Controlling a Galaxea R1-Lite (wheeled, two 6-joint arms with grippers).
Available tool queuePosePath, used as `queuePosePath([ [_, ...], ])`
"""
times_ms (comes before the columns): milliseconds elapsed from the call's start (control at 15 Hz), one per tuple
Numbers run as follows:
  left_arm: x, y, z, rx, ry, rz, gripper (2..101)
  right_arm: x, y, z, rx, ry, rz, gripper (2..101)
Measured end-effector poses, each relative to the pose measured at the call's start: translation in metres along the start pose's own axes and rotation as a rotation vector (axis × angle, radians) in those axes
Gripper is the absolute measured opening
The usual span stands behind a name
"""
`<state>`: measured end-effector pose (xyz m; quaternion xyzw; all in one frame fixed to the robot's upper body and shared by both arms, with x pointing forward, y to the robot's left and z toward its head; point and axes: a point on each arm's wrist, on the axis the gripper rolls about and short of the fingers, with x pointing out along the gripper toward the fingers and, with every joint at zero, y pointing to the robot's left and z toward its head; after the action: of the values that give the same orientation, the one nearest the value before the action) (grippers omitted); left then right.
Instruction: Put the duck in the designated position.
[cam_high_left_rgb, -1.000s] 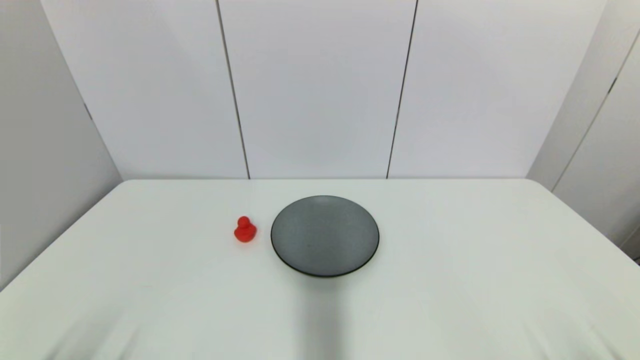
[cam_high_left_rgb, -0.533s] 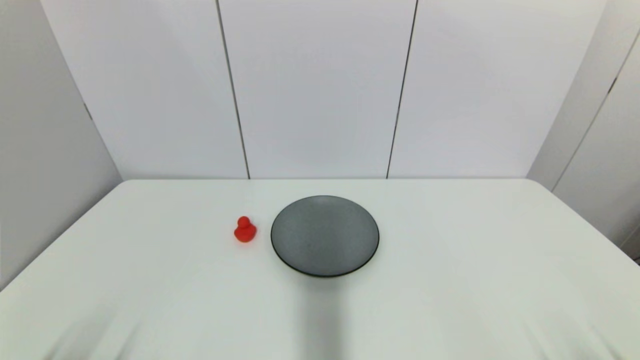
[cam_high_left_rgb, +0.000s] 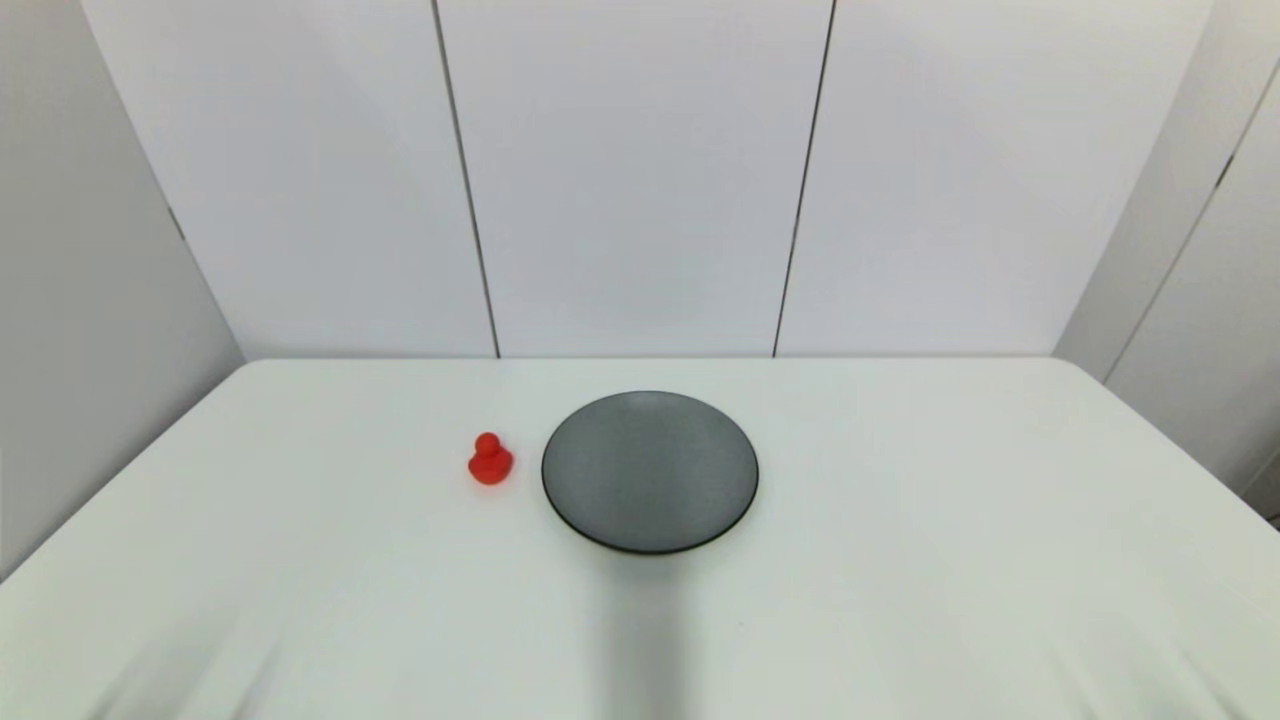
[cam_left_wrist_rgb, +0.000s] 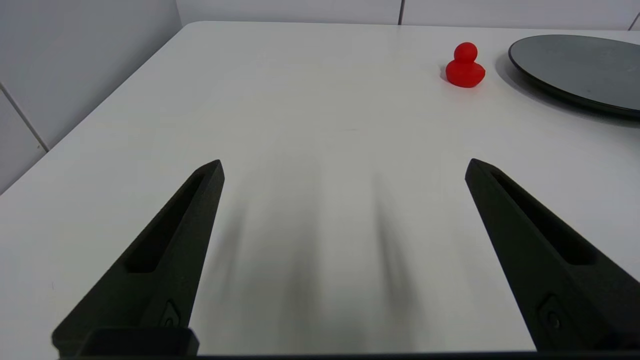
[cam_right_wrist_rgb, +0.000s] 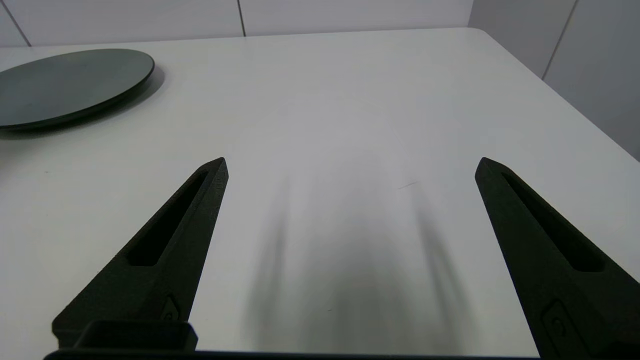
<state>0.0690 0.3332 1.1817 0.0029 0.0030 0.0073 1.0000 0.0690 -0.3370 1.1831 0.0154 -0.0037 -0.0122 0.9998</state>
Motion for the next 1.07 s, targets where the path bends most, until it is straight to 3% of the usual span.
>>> queuePosePath([
  [1067,0.0,0.0,0.0,0.0,0.0,0.0,97.8,0.0,0.0,0.0,-0.005,0.0,0.0,98.0],
])
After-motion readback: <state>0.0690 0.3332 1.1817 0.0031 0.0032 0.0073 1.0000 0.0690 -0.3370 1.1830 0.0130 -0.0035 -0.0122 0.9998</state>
